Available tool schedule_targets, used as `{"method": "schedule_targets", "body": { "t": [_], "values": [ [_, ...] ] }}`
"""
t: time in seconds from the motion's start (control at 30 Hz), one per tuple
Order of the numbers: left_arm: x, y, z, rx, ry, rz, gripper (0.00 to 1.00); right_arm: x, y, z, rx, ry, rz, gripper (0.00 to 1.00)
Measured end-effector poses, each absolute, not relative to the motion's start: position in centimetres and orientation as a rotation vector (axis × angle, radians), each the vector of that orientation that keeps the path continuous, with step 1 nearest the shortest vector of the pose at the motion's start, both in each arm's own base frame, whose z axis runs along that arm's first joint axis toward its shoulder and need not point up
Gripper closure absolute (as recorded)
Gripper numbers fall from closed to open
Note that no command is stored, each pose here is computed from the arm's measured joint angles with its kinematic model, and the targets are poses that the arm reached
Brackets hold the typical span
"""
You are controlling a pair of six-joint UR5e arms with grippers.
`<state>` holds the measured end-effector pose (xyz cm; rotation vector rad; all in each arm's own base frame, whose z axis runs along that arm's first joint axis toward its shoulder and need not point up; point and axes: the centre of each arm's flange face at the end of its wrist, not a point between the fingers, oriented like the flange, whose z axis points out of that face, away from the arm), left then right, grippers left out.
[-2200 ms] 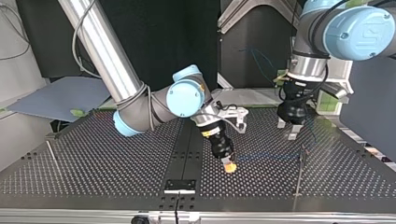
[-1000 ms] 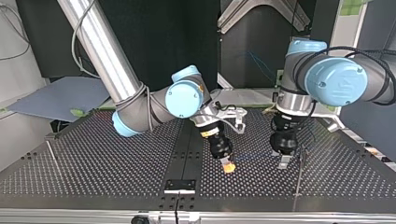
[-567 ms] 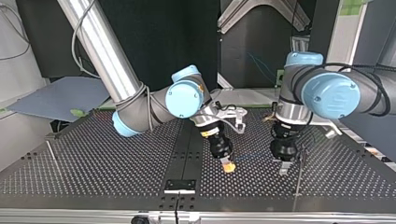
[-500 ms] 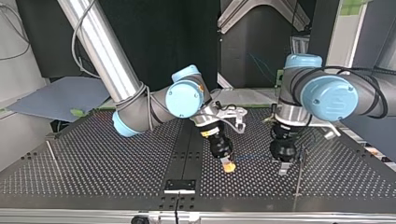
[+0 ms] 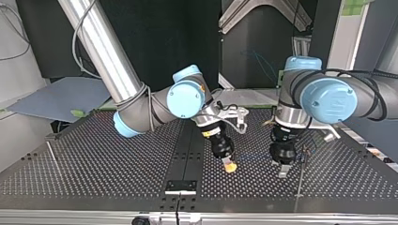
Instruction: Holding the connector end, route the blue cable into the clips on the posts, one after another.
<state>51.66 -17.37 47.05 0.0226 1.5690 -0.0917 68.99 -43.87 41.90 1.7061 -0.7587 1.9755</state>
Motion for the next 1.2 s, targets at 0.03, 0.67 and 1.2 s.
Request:
{"method": "schedule_targets", "body": {
  "t": [0.03, 0.67, 1.2],
  "values": [
    [51.63, -17.45, 47.05, 0.024, 1.569, -0.093, 0.04, 68.98, -43.88, 41.89, 1.706, -0.759, 1.975, 1.0],
    [51.28, -17.41, 46.95, -0.025, 1.58, -0.045, 1.0, 68.87, -43.98, 41.84, 1.71, -0.763, 1.97, 1.0],
    [50.76, -17.5, 46.55, -0.05, 1.614, -0.011, 1.0, 68.56, -44.27, 41.1, 1.725, -0.778, 1.952, 1.0]
  ]
}}
